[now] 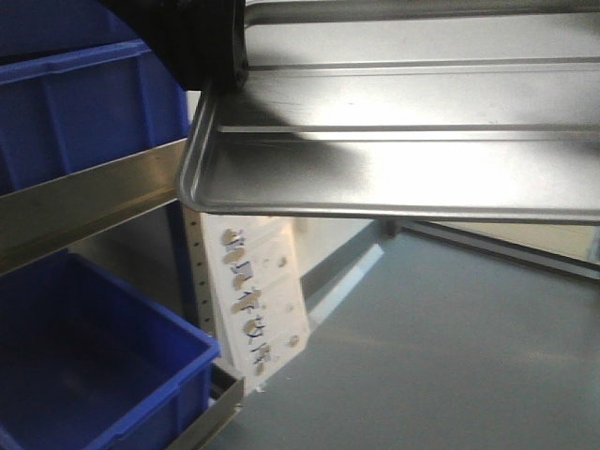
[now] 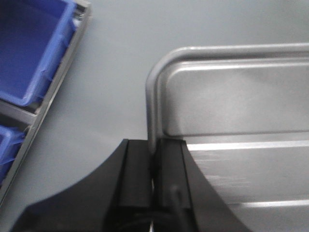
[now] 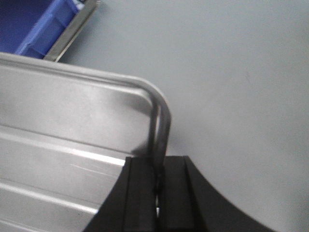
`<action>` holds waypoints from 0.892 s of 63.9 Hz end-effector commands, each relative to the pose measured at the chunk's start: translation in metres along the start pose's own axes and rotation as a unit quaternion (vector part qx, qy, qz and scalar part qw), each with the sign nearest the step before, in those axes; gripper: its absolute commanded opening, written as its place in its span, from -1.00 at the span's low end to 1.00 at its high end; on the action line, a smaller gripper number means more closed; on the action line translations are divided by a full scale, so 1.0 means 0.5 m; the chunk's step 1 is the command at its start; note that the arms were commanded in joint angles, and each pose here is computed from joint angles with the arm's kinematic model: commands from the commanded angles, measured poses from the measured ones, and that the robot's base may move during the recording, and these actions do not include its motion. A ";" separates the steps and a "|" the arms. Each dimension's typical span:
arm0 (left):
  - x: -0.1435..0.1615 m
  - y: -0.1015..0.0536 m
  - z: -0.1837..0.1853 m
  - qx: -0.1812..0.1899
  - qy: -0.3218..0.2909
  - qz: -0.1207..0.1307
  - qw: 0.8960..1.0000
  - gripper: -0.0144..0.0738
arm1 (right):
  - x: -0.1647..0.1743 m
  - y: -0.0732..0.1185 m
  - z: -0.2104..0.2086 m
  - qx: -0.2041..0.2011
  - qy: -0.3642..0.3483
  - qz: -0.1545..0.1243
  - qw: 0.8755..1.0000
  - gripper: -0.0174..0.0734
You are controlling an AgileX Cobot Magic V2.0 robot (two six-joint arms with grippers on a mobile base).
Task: Grab silver tray and place in blue box
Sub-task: 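Hold the tray with both grippers while the base drives to the bins, then carry the tray over the blue bin and lower it inside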
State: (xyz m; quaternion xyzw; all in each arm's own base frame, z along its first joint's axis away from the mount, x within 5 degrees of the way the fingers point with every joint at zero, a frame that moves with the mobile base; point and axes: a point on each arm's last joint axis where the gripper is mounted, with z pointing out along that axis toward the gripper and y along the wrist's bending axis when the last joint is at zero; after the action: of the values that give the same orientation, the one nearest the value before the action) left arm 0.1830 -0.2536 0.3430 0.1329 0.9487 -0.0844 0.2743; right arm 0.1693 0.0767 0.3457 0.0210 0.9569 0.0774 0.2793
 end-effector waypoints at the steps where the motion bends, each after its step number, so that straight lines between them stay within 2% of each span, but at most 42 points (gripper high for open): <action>1: -0.015 0.006 -0.038 0.007 -0.035 0.014 0.999 -0.89 | -0.023 0.003 -0.024 -0.012 -0.054 -0.014 0.998 -0.49; 57: -0.015 0.006 -0.038 0.007 -0.035 0.014 0.999 -0.89 | -0.023 0.003 -0.024 -0.012 -0.054 -0.014 0.998 -0.49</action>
State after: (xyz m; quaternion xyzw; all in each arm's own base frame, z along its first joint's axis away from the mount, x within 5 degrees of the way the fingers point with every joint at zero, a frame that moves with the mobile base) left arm 0.1830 -0.2536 0.3430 0.1329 0.9487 -0.0844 0.2743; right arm 0.1693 0.0767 0.3457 0.0210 0.9569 0.0774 0.2793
